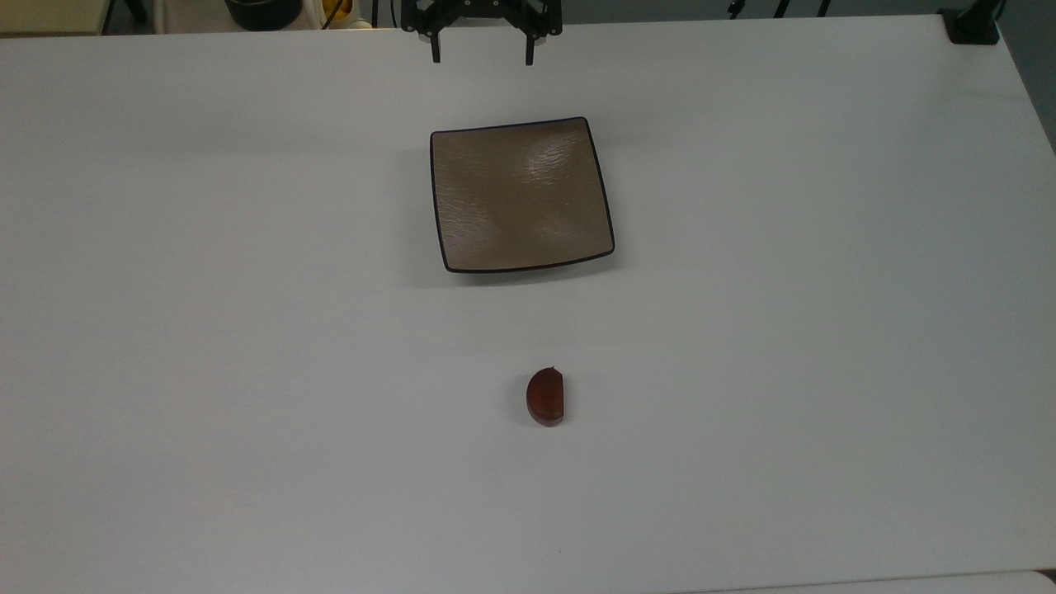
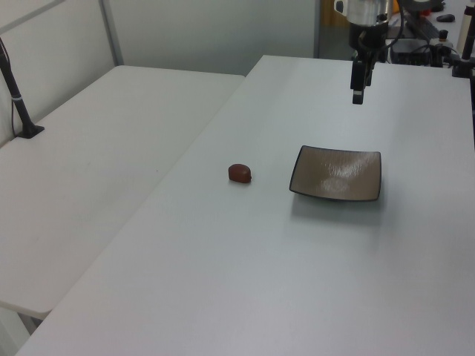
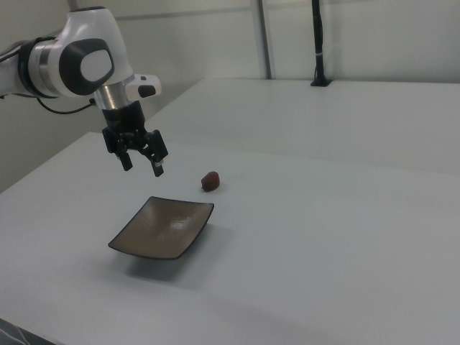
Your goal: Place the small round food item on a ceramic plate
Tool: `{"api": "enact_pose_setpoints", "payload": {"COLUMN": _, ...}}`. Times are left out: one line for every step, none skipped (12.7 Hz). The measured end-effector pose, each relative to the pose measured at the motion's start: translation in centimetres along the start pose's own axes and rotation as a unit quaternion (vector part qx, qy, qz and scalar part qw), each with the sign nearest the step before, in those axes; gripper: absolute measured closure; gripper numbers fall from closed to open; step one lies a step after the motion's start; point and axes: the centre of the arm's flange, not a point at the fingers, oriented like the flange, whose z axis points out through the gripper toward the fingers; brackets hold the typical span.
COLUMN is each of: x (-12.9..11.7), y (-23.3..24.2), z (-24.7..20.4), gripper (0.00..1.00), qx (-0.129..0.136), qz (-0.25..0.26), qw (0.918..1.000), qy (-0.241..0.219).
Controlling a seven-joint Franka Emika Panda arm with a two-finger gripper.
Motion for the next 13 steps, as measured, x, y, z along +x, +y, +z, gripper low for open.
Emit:
{"api": "enact_pose_setpoints", "payload": {"x": 0.0, "y": 0.0, "z": 0.1, "gripper": 0.0, "qx": 0.0, "qz": -0.001, "qw": 1.0, "qy": -0.001}}
{"api": "enact_pose_setpoints", "payload": {"x": 0.0, "y": 0.0, "z": 0.1, "gripper": 0.0, "qx": 0.0, "qz": 0.008, "qw": 1.0, "qy": -0.001}}
{"api": "enact_pose_setpoints", "payload": {"x": 0.0, "y": 0.0, "z": 0.1, "gripper": 0.0, "qx": 0.0, "qz": 0.013, "qw": 0.9999, "qy": -0.001}}
{"api": "enact_pose_setpoints", "payload": {"x": 0.0, "y": 0.0, "z": 0.1, "gripper": 0.0, "qx": 0.0, "qz": 0.015, "qw": 0.9999, "qy": -0.001}}
{"api": "enact_pose_setpoints", "payload": {"x": 0.0, "y": 0.0, "z": 0.1, "gripper": 0.0, "qx": 0.0, "qz": 0.016, "qw": 0.9999, "qy": -0.001}}
{"api": "enact_pose_setpoints", "payload": {"x": 0.0, "y": 0.0, "z": 0.1, "gripper": 0.0, "qx": 0.0, "qz": 0.016, "qw": 0.9999, "qy": -0.001}}
{"api": "enact_pose_setpoints", "payload": {"x": 0.0, "y": 0.0, "z": 0.1, "gripper": 0.0, "qx": 0.0, "qz": 0.017, "qw": 0.9999, "qy": -0.001}}
{"api": "enact_pose_setpoints", "payload": {"x": 0.0, "y": 0.2, "z": 0.0, "gripper": 0.0, "qx": 0.0, "qz": 0.019, "qw": 0.9998, "qy": 0.0}}
{"api": "enact_pose_setpoints", "payload": {"x": 0.2, "y": 0.9, "z": -0.2, "gripper": 0.0, "qx": 0.002, "qz": 0.025, "qw": 0.9997, "qy": 0.002}}
{"api": "enact_pose_setpoints", "payload": {"x": 0.4, "y": 1.9, "z": -0.3, "gripper": 0.0, "qx": 0.006, "qz": 0.034, "qw": 0.9994, "qy": 0.003}}
{"api": "enact_pose_setpoints", "payload": {"x": 0.6, "y": 2.3, "z": -0.5, "gripper": 0.0, "qx": 0.008, "qz": 0.038, "qw": 0.9992, "qy": 0.005}}
{"api": "enact_pose_setpoints", "payload": {"x": 0.7, "y": 2.2, "z": -0.5, "gripper": 0.0, "qx": 0.009, "qz": 0.038, "qw": 0.9992, "qy": 0.005}}
{"api": "enact_pose_setpoints", "payload": {"x": 0.7, "y": 2.1, "z": -0.4, "gripper": 0.0, "qx": 0.01, "qz": 0.037, "qw": 0.9993, "qy": 0.004}}
